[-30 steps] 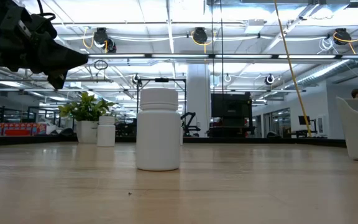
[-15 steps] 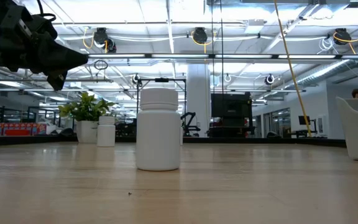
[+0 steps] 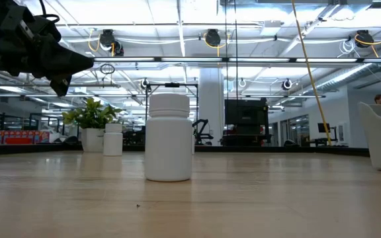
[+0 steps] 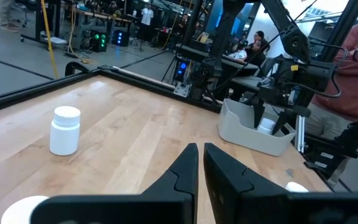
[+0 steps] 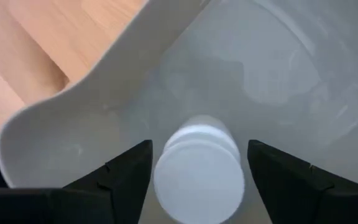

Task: Pick and place pill bottles into a basket
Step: Put the white pill bottle into the gray bin

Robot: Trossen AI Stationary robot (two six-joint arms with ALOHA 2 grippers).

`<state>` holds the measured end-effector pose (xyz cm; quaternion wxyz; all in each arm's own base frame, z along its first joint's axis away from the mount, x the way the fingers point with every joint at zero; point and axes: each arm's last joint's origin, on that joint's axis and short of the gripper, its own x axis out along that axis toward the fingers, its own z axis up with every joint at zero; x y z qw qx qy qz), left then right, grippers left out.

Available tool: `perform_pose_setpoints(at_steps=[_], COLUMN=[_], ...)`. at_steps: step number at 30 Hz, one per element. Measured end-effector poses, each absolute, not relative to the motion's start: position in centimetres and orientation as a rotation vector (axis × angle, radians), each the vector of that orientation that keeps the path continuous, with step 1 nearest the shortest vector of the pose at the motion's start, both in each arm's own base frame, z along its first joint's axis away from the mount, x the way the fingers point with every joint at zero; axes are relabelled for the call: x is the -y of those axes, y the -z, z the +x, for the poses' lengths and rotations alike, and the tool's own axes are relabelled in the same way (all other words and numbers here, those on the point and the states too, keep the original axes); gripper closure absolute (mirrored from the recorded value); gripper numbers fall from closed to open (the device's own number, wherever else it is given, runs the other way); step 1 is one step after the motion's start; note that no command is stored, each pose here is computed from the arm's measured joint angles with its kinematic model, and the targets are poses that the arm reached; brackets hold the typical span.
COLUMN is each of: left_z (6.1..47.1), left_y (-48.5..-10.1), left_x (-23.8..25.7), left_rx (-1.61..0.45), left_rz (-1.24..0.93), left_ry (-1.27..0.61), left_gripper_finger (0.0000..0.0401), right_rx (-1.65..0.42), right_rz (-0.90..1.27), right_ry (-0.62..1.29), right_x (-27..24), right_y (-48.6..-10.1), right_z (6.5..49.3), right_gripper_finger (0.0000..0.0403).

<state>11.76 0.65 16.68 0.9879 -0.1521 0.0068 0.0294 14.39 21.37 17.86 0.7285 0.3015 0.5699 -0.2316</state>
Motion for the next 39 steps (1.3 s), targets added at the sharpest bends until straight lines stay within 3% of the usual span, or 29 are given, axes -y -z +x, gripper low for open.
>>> perform_pose_setpoints(at_steps=[22,28,39], left_z=[11.8,11.8,11.8], left_y=[-16.7,-16.7,-17.1], left_x=[-0.6,-0.6,-0.6], left_rx=[-0.013,-0.013,0.025], left_rz=[-0.31,-0.31,-0.293], left_ry=[-0.059,-0.059,-0.053], left_gripper_finger=[0.037,0.037,0.037], right_rx=[-1.202,-1.043,-0.511], right_rz=[0.649,0.579,0.272], right_ry=[0.424,0.341,0.167], right_x=[-16.8,-15.5,-14.2], right_y=[-22.5,-24.3,-28.9], right_z=[15.0,15.3,17.5], right_gripper_finger=[0.0133,0.0133,0.0133])
